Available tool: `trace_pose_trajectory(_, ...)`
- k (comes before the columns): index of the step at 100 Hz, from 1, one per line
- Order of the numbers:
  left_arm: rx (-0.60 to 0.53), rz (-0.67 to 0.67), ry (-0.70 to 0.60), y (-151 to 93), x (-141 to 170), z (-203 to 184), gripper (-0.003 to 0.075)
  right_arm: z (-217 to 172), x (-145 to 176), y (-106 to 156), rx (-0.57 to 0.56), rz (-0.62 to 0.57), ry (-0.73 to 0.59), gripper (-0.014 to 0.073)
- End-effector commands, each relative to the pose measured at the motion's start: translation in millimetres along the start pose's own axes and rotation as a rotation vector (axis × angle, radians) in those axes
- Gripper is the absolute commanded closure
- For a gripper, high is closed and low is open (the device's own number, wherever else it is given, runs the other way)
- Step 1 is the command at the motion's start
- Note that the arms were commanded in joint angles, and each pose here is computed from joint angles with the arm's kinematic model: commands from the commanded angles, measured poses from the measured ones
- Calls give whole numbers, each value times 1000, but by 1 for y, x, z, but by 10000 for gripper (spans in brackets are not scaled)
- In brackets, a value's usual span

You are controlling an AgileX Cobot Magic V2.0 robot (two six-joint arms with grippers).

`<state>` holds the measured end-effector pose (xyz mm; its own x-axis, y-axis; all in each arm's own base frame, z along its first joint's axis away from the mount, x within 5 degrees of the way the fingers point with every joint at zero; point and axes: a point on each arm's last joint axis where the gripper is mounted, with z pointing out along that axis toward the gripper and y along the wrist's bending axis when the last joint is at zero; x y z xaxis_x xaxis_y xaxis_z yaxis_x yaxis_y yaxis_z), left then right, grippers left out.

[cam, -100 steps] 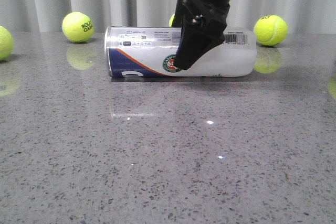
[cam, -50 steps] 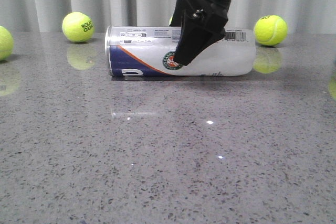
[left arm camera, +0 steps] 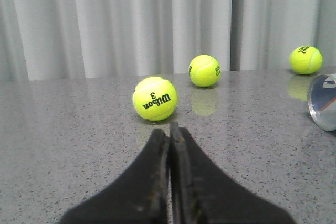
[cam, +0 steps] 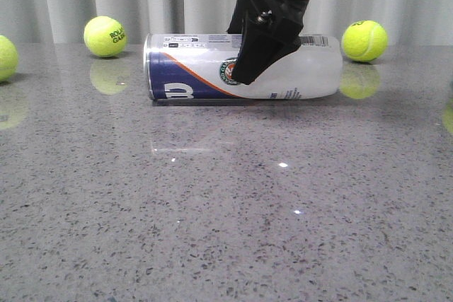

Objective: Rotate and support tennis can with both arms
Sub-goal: 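Roll the can on the table with the right gripper, turning its label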

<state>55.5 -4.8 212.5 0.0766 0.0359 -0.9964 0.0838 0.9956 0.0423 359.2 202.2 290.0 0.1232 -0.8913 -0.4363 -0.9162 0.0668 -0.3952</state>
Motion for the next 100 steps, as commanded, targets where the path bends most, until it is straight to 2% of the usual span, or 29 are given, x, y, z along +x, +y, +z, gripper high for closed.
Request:
trace_pose_trajectory(1,2,-13,-70,-1,6,-2,741,-33,-16,-9,111,-18,-65,-50)
trace_pose_trajectory(100,2,-13,-70,-1,6,-2,741,-34,-15,-15,180,-39,-60,-50)
